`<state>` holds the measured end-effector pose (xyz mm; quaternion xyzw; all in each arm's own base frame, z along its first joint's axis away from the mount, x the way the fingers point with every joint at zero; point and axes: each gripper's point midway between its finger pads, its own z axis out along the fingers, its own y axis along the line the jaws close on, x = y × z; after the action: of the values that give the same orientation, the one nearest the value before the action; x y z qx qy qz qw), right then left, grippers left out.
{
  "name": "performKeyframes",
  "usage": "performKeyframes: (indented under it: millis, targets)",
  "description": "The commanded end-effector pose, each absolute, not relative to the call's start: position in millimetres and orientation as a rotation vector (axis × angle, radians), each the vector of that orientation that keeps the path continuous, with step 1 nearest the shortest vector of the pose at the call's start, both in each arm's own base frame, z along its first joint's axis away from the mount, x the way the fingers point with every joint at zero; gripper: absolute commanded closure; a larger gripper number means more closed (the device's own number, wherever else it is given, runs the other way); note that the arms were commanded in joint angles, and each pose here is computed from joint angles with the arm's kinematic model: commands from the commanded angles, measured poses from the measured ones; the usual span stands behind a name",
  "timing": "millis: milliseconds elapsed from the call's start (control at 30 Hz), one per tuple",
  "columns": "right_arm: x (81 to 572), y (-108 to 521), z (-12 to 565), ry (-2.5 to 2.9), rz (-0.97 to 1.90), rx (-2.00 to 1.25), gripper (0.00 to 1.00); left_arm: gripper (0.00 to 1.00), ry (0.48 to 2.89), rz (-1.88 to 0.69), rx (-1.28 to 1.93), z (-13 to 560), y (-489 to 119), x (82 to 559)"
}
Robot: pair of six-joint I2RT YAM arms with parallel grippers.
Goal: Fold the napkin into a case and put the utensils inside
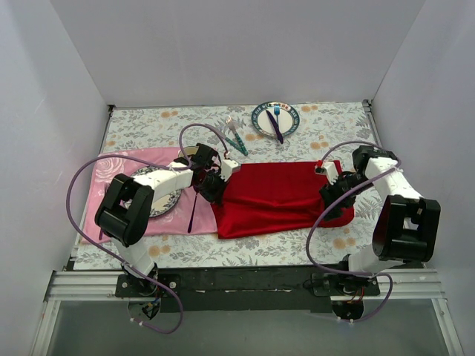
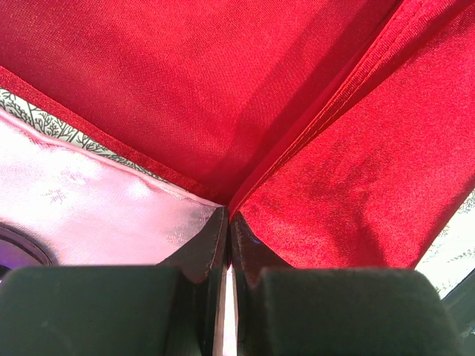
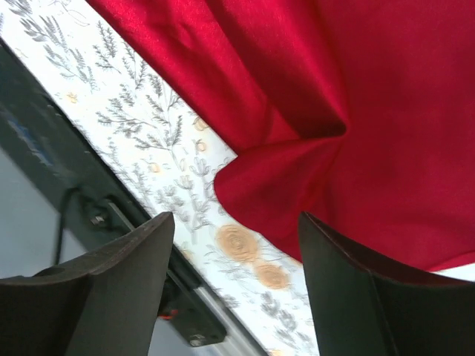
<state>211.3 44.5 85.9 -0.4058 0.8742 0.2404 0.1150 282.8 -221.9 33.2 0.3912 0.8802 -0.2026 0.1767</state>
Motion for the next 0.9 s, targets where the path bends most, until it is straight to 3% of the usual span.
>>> performKeyframes:
  millis: [0, 133, 367, 567, 867]
  targets:
    - [197.2, 46.4, 97.5, 2.687, 0.908, -0.919, 0.21, 1.00, 2.429, -0.574, 1.091, 51.3, -229.0, 294.4]
    - [205.9, 36.8, 94.5, 2.694, 0.928, -0.823, 0.16, 1.00, 2.421, -0.588, 1.088, 53.4, -230.1, 293.5]
    - [196.5, 44.8, 78.5, 2.768, 1.143, -0.692, 0.20, 1.00, 2.408, -0.593, 1.084, 56.1, -232.2, 296.1]
    - [209.8, 30.9, 61.5, 2.804, 1.063, -0.608, 0.17, 1.00, 2.398, -0.602, 1.083, 58.8, -234.4, 296.6]
    - [198.5, 39.8, 57.9, 2.821, 1.177, -0.548, 0.16, 1.00, 2.396, -0.602, 1.081, 59.0, -234.8, 297.1]
